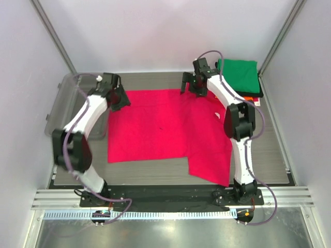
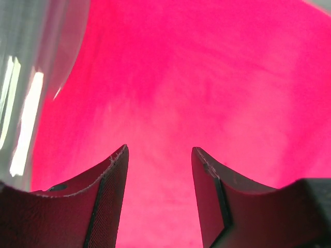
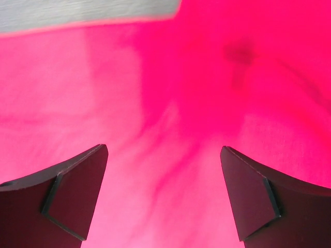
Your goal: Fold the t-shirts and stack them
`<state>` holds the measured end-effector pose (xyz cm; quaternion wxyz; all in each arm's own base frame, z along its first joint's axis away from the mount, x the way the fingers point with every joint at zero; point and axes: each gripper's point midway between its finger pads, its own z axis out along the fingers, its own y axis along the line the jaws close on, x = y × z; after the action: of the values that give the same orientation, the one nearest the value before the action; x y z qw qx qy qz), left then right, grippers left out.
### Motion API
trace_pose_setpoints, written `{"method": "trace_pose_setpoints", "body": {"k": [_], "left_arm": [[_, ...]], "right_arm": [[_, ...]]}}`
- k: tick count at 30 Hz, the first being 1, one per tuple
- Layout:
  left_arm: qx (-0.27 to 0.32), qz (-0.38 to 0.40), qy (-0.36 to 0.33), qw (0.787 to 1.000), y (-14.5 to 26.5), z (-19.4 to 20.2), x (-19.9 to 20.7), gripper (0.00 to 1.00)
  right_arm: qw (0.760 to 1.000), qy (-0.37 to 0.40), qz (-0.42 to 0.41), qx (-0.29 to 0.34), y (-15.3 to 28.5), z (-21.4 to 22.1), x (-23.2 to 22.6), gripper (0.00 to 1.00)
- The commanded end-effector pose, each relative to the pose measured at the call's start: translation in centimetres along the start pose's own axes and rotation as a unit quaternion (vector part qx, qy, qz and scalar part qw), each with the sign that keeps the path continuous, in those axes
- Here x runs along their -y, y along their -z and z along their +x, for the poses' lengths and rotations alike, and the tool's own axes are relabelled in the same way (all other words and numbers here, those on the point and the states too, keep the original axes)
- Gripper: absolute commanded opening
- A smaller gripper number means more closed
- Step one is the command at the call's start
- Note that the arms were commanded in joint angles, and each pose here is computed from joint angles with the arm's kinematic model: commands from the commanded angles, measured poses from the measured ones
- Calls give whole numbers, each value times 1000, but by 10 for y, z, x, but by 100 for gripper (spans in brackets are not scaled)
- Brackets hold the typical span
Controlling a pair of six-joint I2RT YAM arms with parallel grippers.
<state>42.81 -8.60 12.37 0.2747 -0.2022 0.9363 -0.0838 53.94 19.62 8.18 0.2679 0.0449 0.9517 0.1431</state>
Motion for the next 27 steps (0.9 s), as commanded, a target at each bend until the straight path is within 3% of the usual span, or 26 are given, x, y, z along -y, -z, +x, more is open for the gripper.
{"method": "trace_pose_setpoints", "body": {"k": [1,2,4,6,8,9,10,15,20,27], "left_arm": [[39,-1,-3,999,54,17,-13,53],[40,1,-5,999,62,26,-16,53],[34,-8,7,999,73,51,-35,53],[22,-14,20,999,77,73,-47,52],[24,-16,50,998,85,98,-62,51],[27,-17,59,998,89,106,-67,51],[19,-32,67,997,85,123,-81,50],[60,-66,146,985,99,149,-119,49],[118,-115,225,960,98,162,-157,49],[89,-165,250,950,67,195,-180,47]], "right_arm": [[997,27,-19,73,99,-19,-35,97],[995,26,-23,96,132,-21,-40,97],[998,22,-12,63,137,20,-33,97],[996,14,11,92,174,35,-28,97],[997,-1,44,68,174,79,-7,97],[995,-7,34,92,201,85,-9,97],[996,-30,50,69,194,114,6,97],[988,-114,24,102,242,174,36,96],[975,-195,61,87,235,238,80,96],[963,-240,78,90,232,261,99,96]]}}
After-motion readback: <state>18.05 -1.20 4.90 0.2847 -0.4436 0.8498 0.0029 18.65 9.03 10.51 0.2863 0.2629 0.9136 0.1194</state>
